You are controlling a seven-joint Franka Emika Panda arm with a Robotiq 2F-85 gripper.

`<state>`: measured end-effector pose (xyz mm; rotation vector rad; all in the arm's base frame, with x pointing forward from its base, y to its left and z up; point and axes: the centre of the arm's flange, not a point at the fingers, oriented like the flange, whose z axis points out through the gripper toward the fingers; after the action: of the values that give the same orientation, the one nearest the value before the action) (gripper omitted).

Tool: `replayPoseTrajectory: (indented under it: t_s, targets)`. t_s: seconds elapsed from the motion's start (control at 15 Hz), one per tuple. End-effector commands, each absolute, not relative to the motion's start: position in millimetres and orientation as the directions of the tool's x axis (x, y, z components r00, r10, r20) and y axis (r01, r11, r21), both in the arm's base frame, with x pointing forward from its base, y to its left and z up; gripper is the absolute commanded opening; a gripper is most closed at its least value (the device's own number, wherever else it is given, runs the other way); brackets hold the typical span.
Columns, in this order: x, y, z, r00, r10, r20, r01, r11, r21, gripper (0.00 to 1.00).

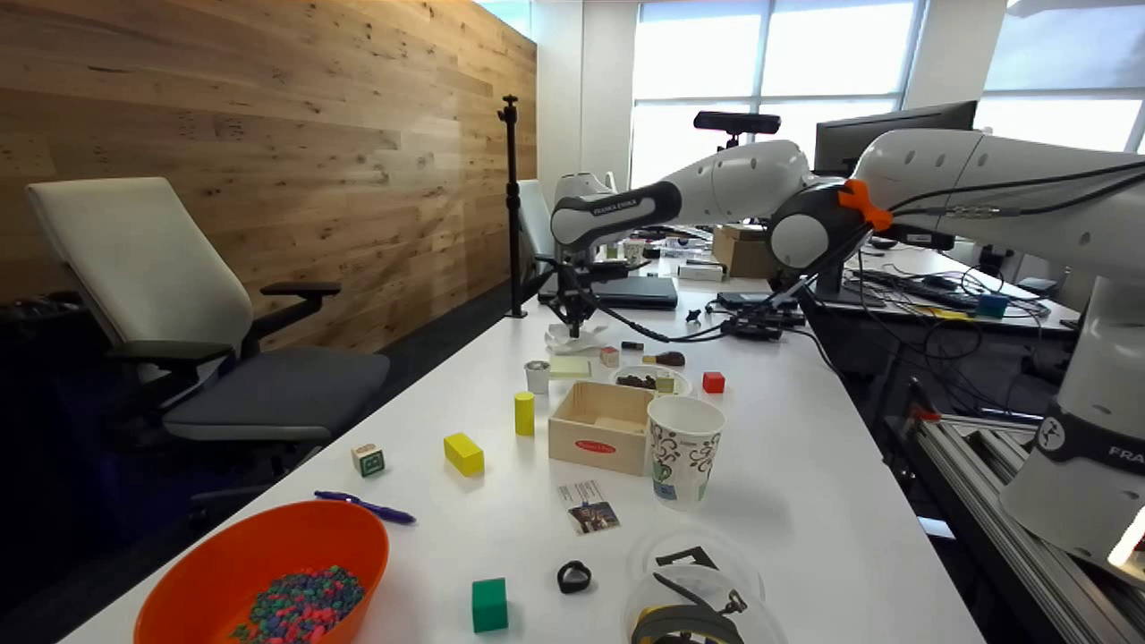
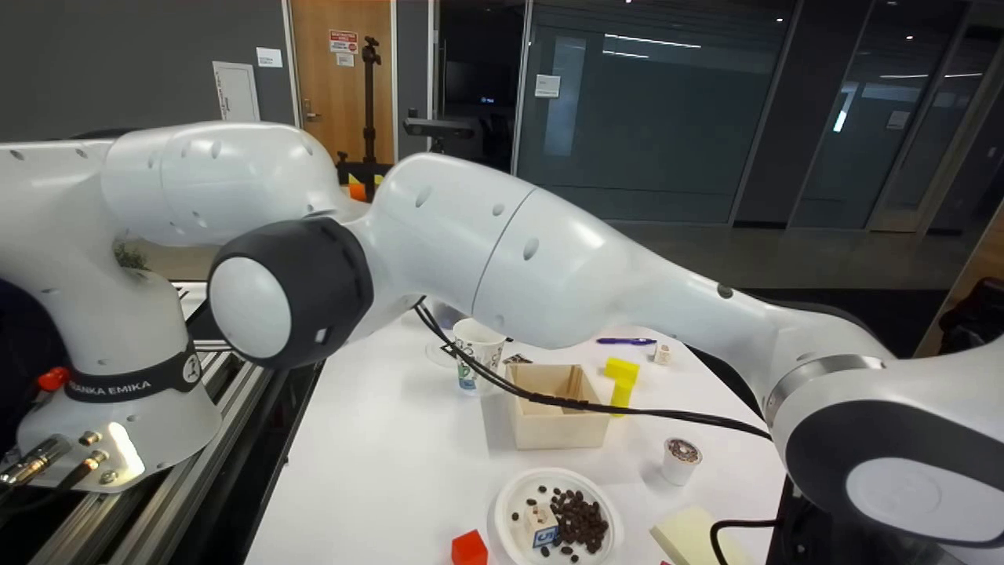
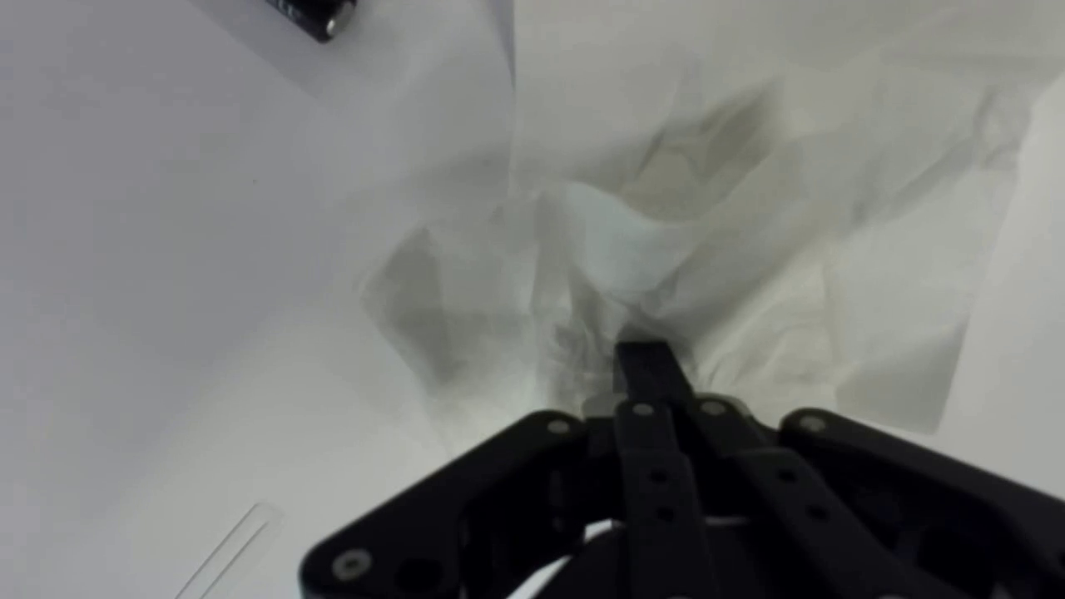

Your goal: Spread open the tissue on the table

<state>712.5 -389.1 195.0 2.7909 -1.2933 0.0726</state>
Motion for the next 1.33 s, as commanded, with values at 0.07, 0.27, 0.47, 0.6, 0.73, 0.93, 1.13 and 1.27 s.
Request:
replayPoseTrajectory:
  t_s: [0.07,0.27,0.47,0.6,0.73,0.93,1.13,1.27]
  targets:
    - [761.7,-424.5,187.0,0.666,-0.739,0.095,-0.744,-0.668,0.025,0.0]
    - [760.0,-425.2,186.4,0.668,-0.737,0.098,-0.742,-0.67,0.022,0.32]
    - [758.6,-428.2,186.3,0.668,-0.738,0.096,-0.743,-0.669,0.017,0.53]
    - [757.8,-429.4,185.0,0.667,-0.739,0.095,-0.743,-0.669,0.015,0.68]
    - [757.5,-430.5,182.9,0.665,-0.741,0.095,-0.745,-0.667,0.018,0.82]
    - [756.3,-431.4,183.3,0.663,-0.743,0.095,-0.747,-0.664,0.017,0.99]
    - [752.3,-427.3,191.4,0.66,-0.746,0.092,-0.75,-0.661,0.017,1.0]
    - [746.2,-423.1,203.3,0.652,-0.754,0.078,-0.757,-0.653,0.018,1.0]
